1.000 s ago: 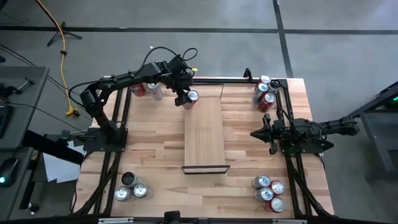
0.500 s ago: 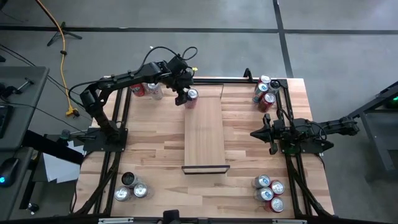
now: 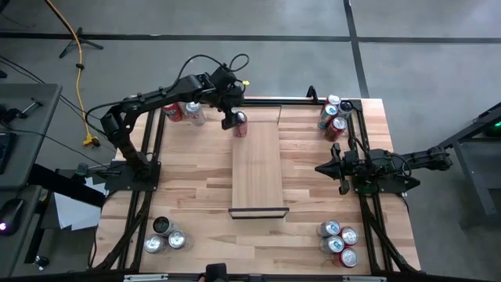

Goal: Place canned beverage on shelf
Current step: Put the red soda can on the shelf aligned with the other red soda can

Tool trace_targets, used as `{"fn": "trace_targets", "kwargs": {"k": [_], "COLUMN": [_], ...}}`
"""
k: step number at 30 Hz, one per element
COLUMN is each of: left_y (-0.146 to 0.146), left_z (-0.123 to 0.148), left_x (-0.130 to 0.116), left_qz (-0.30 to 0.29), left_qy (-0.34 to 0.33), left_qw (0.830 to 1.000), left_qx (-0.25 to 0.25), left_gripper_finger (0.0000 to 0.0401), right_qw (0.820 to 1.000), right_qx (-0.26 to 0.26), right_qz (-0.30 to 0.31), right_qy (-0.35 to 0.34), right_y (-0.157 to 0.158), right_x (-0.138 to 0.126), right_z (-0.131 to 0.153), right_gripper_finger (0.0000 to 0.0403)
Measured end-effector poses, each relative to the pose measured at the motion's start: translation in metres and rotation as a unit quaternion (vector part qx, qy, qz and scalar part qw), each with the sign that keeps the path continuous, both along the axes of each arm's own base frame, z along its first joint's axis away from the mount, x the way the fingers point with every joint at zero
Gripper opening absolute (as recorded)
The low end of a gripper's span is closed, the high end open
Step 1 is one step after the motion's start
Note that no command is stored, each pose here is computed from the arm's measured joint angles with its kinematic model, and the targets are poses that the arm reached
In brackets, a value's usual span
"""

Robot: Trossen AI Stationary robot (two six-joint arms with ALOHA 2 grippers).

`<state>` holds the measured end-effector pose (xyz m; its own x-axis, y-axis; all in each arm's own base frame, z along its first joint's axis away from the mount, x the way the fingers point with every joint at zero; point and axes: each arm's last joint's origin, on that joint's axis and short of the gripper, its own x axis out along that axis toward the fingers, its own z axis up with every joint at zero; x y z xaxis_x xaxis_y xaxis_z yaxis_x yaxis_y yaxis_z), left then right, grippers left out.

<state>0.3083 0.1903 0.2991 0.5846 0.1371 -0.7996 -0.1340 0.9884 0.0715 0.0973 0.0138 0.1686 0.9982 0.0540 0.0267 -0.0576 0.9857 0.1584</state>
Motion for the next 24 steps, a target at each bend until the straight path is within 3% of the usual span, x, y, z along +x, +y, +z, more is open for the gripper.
{"fn": "trace_targets", "kwargs": {"k": [8, 12, 15, 19, 24], "left_y": [0.002, -0.005, -0.016, -0.042, -0.089], "left_z": [0.036, 0.051, 0.054, 0.046, 0.034], "left_x": [0.003, -0.002, -0.009, -0.021, -0.047], "left_qz": [0.021, 0.029, 0.026, 0.039, 0.087], "left_qy": [-0.048, -0.103, -0.155, -0.227, -0.339], "left_qw": [0.999, 0.993, 0.982, 0.964, 0.924], "left_qx": [0.008, -0.058, -0.109, -0.134, -0.152], "left_gripper_finger": [0.0276, 0.0276, 0.0276, 0.0272, 0.0271], "right_qw": [1.0, 1.0, 1.0, 1.0, 1.0], "right_qx": [0.0, 0.0, 0.0, 0.0, 0.0], "right_qz": [0.0, 0.0, 0.0, 0.0, 0.0], "right_qy": [0.0, 0.0, 0.0, 0.0, 0.0], "right_y": [0.0, 0.0, 0.0, 0.0, 0.0], "right_x": [0.0, 0.0, 0.0, 0.0, 0.0], "right_z": [0.0, 0.0, 0.0, 0.0, 0.0], "right_gripper_finger": [0.0, 0.0, 0.0, 0.0, 0.0]}}
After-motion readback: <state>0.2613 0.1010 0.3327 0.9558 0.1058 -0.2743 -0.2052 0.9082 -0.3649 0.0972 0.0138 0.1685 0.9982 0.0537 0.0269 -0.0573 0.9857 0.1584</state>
